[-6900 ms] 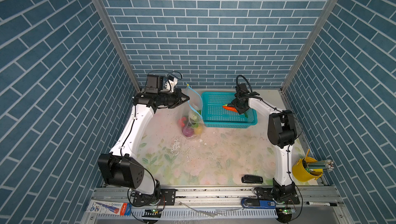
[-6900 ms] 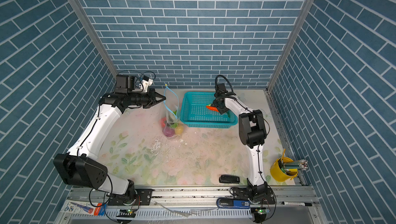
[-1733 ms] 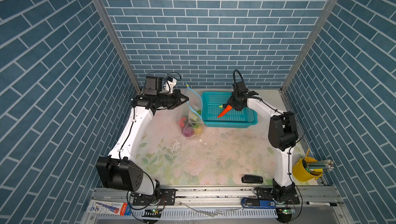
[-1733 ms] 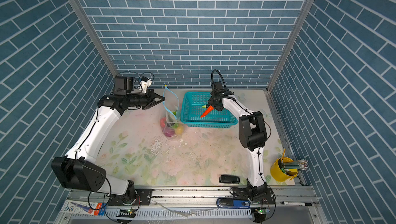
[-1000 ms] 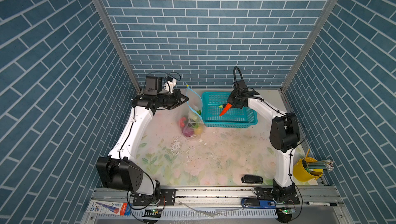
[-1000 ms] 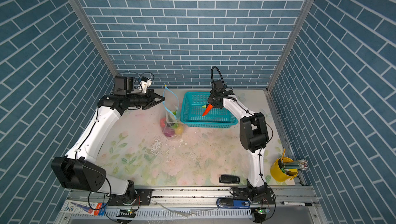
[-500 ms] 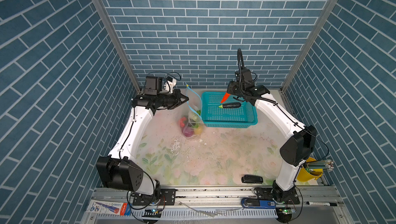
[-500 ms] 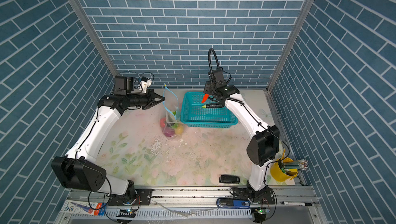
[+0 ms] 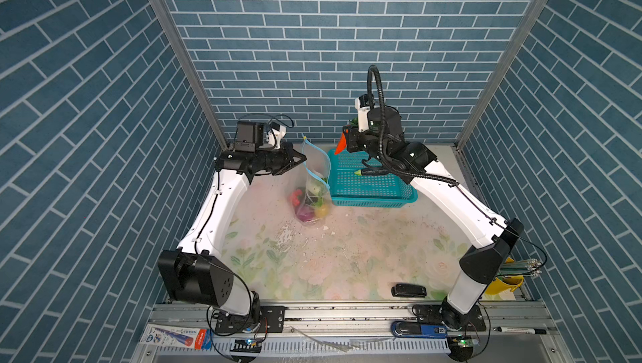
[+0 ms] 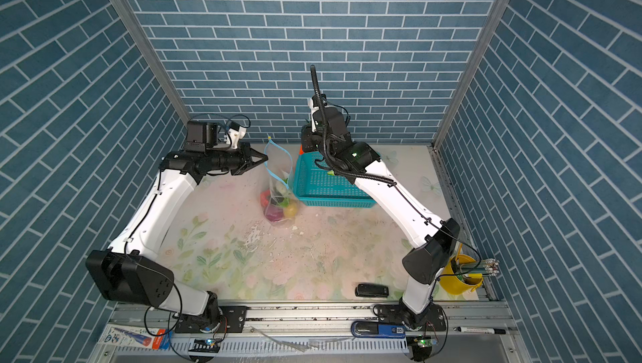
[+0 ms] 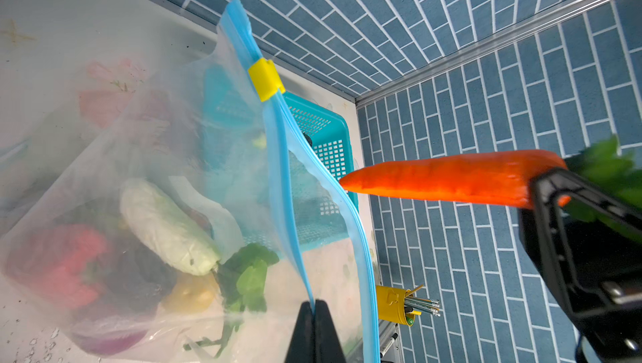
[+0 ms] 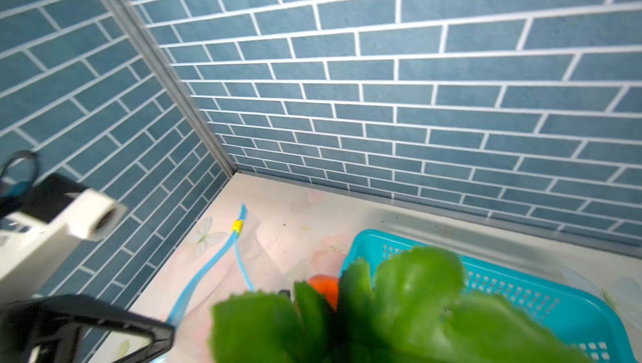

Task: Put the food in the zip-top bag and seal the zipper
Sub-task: 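Carry the carrot with the right gripper toward the bag opening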

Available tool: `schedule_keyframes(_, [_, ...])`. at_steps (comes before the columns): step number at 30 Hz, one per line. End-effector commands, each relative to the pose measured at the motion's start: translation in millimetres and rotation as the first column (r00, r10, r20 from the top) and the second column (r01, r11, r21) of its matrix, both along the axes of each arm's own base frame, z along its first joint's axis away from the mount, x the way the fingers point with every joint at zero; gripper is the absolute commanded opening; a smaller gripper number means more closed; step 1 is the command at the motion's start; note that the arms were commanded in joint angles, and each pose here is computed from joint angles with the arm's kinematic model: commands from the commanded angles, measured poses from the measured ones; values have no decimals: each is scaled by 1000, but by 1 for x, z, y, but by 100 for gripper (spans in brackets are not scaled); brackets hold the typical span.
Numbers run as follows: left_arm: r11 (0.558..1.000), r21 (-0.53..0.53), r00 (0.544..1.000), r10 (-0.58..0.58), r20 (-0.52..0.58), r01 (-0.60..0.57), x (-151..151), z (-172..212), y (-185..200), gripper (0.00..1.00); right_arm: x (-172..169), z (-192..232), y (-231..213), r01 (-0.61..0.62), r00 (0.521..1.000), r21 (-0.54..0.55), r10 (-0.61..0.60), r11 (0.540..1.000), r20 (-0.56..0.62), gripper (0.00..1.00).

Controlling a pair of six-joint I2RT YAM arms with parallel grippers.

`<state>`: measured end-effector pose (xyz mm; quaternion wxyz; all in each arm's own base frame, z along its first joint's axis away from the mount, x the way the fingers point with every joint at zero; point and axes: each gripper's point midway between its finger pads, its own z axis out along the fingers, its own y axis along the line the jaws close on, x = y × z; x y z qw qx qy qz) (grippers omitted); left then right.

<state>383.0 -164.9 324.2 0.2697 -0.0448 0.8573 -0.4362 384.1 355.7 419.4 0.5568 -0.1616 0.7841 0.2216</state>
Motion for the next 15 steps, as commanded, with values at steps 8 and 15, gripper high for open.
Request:
schedule_keyframes(8, [1000, 1, 999, 0, 32, 0, 2, 12, 0, 0, -38, 65, 21, -103, 974, -17, 104, 995, 201, 35])
schedule_keyframes(15, [1000, -1, 1000, -1, 29, 1, 1, 10, 0, 0, -54, 83, 21, -138, 960, 3, 133, 990, 247, 35])
